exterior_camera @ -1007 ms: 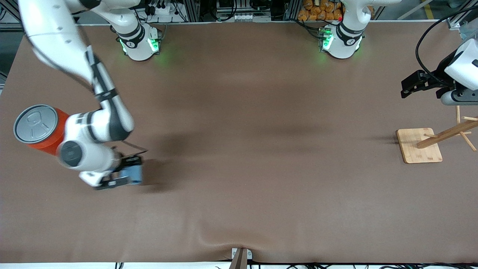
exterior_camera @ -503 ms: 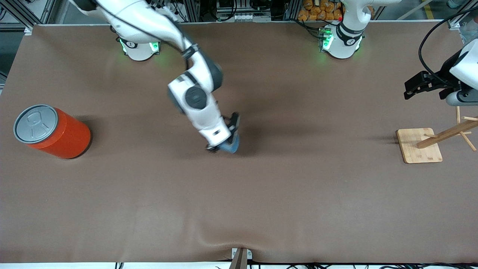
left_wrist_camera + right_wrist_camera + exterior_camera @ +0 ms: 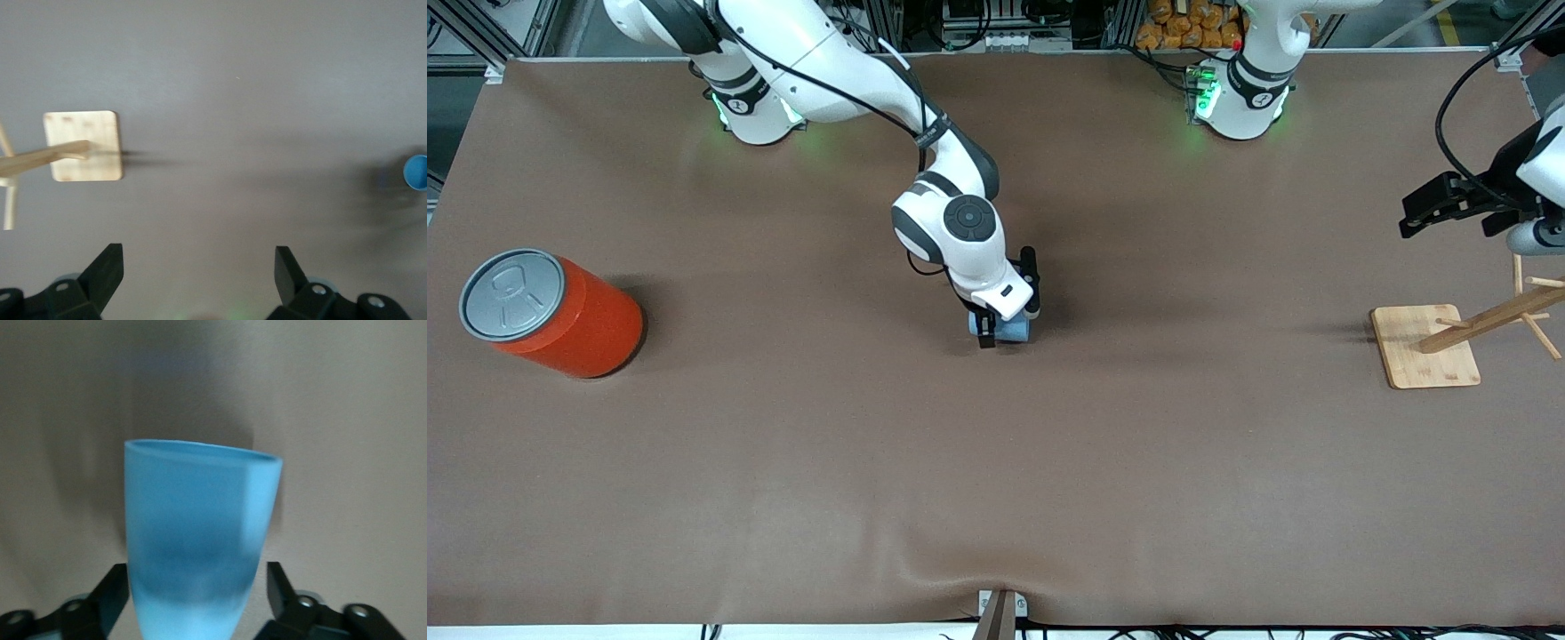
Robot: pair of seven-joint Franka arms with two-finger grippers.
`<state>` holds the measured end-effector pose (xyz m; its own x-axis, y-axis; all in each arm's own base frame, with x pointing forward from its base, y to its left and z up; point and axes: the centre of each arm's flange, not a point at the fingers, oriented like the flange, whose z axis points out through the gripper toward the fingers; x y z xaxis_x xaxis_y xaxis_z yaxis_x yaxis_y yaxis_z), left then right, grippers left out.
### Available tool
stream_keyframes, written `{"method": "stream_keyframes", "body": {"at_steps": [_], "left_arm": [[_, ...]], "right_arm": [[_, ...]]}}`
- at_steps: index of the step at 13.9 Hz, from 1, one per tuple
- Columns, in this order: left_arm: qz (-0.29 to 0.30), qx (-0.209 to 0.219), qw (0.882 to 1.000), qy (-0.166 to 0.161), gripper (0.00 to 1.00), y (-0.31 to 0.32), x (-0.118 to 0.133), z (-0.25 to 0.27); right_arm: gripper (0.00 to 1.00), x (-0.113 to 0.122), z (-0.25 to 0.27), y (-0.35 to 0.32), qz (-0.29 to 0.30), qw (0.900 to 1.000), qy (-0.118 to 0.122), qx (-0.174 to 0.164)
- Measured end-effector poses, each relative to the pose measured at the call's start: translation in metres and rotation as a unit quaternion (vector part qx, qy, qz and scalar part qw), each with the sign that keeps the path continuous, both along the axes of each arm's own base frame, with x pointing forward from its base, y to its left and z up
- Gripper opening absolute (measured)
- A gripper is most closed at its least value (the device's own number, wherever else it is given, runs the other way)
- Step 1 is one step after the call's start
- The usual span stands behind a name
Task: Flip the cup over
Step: 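Carry the blue cup with the right gripper to the table middle, then release the cup with the right gripper while the left gripper reaches in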
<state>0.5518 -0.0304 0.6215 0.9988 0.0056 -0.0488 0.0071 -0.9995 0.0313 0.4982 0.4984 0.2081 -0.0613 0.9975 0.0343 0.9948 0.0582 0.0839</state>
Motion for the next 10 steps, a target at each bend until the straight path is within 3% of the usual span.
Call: {"method": "stream_keyframes", "body": {"at_steps": [3, 6, 8, 10], "left_arm": [[0.006, -0.045, 0.998, 0.033, 1.00, -0.007, 0.017, -0.039], [0.013, -0.101, 0.992, 0.072, 1.00, -0.025, 0.046, -0.102], [0.029, -0.164, 0.981, 0.099, 1.00, -0.045, 0.066, -0.155], [0.049, -0.231, 0.964, 0.123, 1.00, -0.075, 0.081, -0.213]], "right_arm": [[1.00, 0.006, 0.050, 0.005, -0.011, 1.000, -0.002, 0.002], [1.00, 0.004, 0.146, -0.011, -0.108, 0.994, 0.029, 0.001], [1.00, 0.017, 0.206, -0.053, -0.224, 0.974, 0.029, -0.006], [1.00, 0.054, 0.236, -0.120, -0.342, 0.939, 0.022, -0.006]]}}
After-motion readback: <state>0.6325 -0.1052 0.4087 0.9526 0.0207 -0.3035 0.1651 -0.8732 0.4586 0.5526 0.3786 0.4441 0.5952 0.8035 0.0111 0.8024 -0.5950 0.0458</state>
